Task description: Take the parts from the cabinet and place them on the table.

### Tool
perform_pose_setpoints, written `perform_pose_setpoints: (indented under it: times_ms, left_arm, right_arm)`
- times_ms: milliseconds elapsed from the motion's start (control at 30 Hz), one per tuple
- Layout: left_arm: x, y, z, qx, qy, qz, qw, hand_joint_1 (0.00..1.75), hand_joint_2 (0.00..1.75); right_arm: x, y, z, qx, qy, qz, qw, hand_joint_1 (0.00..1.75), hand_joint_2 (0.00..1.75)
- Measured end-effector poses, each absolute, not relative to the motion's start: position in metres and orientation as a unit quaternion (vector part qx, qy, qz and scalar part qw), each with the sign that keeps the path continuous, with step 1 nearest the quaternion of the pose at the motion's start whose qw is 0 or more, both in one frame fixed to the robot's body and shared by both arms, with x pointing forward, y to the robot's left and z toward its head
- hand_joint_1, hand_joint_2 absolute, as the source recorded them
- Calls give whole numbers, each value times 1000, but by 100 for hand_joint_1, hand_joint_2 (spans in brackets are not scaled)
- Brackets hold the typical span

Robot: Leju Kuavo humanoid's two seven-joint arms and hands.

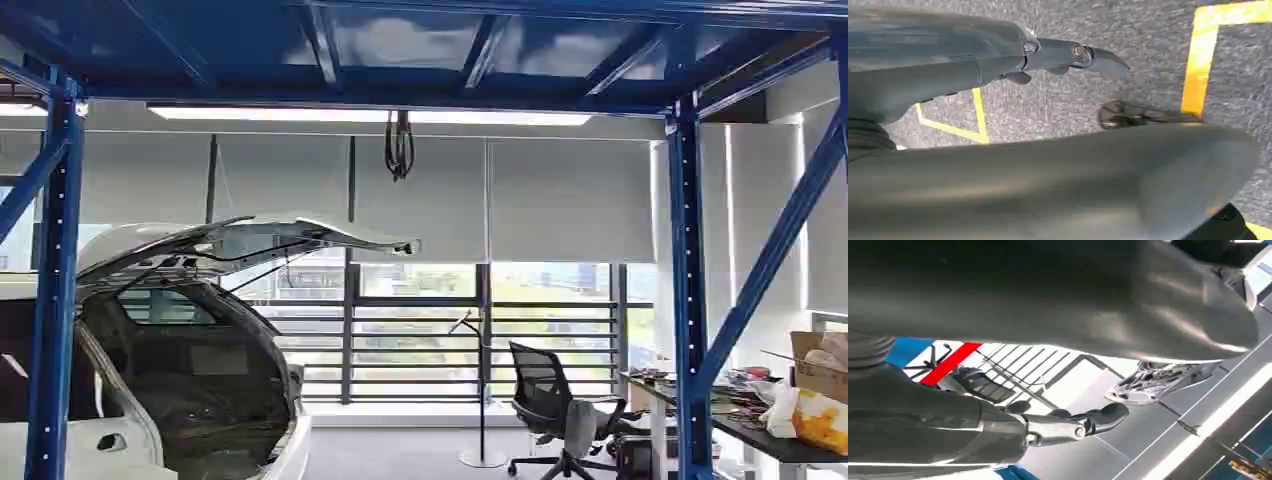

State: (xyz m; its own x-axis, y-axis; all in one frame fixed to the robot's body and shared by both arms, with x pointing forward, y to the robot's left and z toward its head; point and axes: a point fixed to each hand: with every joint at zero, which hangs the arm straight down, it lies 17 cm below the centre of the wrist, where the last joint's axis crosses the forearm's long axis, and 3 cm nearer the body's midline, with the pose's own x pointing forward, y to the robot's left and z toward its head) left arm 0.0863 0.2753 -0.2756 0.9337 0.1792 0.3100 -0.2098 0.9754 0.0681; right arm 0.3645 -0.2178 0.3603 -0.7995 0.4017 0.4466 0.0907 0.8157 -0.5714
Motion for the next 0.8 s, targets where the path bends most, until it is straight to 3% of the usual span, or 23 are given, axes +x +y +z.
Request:
perform_pose_setpoints:
  times_ms: [600, 800]
  left_arm:
    - [90, 276, -275, 47, -160, 97, 981, 0, 0]
    - [91, 276, -274, 47, -162, 97, 981, 0, 0]
  right_arm:
    - [365, -226, 357, -88, -911, 261, 307, 0, 0]
    - [364, -234, 355, -23, -911, 245, 331, 0, 0]
